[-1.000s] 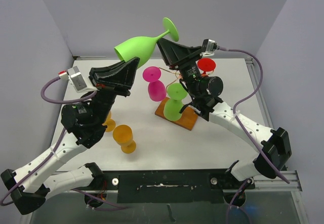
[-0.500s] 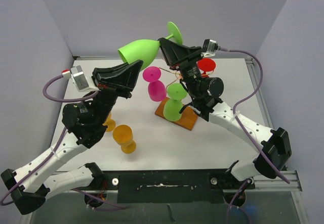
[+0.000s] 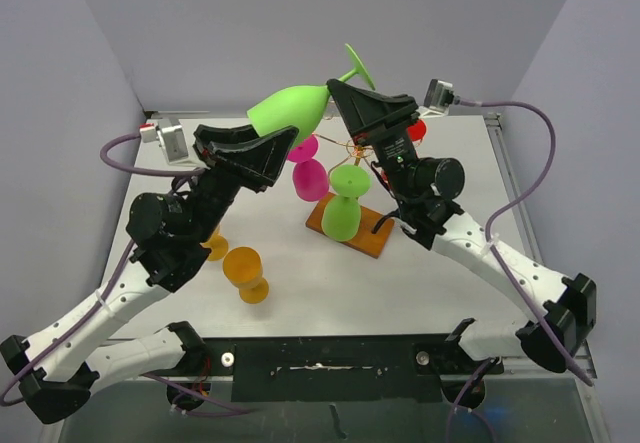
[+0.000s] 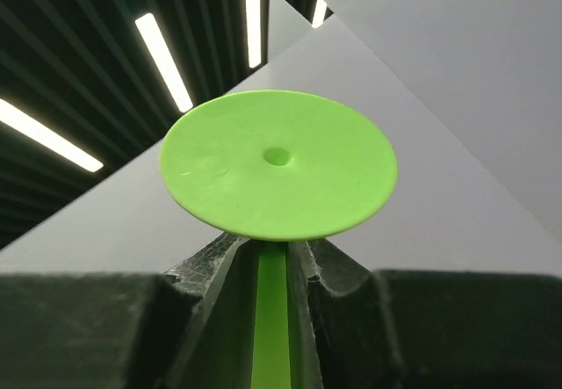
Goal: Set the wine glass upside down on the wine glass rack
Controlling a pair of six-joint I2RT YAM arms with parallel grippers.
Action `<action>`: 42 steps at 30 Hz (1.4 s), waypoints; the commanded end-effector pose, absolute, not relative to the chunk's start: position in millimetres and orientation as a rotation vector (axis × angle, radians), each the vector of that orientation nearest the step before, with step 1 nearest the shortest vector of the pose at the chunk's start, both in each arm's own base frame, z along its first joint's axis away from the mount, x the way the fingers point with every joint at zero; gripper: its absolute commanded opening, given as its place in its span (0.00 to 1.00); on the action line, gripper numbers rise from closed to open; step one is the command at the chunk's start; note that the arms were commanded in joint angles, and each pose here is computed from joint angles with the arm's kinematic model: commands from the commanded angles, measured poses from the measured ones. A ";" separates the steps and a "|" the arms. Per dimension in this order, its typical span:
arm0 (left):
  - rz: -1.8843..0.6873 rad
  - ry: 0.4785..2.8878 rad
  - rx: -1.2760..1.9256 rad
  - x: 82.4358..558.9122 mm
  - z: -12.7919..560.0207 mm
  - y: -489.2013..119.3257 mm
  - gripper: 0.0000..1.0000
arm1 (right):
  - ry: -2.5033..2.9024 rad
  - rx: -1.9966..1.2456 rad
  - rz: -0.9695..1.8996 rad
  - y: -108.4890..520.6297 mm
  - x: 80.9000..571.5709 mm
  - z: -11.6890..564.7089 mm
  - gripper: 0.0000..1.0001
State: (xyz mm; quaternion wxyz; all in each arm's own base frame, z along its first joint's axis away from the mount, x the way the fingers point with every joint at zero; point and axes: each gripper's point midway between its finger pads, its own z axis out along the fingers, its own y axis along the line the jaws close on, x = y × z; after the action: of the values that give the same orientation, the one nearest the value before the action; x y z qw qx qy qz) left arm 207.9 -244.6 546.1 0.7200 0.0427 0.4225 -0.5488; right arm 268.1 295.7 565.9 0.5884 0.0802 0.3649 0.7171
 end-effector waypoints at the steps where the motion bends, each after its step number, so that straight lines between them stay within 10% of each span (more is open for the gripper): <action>1: -1.210 1.055 0.058 210.3 552.7 -241.9 0.41 | 0.874 0.083 1.407 264.8 253.0 582.0 0.00; 42: -1.637 1.478 0.328 198.3 516.2 -359.1 0.48 | 1.416 -0.570 0.349 134.1 202.3 422.6 0.00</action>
State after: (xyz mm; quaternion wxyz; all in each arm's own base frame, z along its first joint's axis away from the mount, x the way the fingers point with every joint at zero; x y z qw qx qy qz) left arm 209.7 -347.4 483.9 0.4618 0.1199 0.6367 -0.6057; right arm 196.5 139.4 427.4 0.6945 -0.2574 0.6468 0.1816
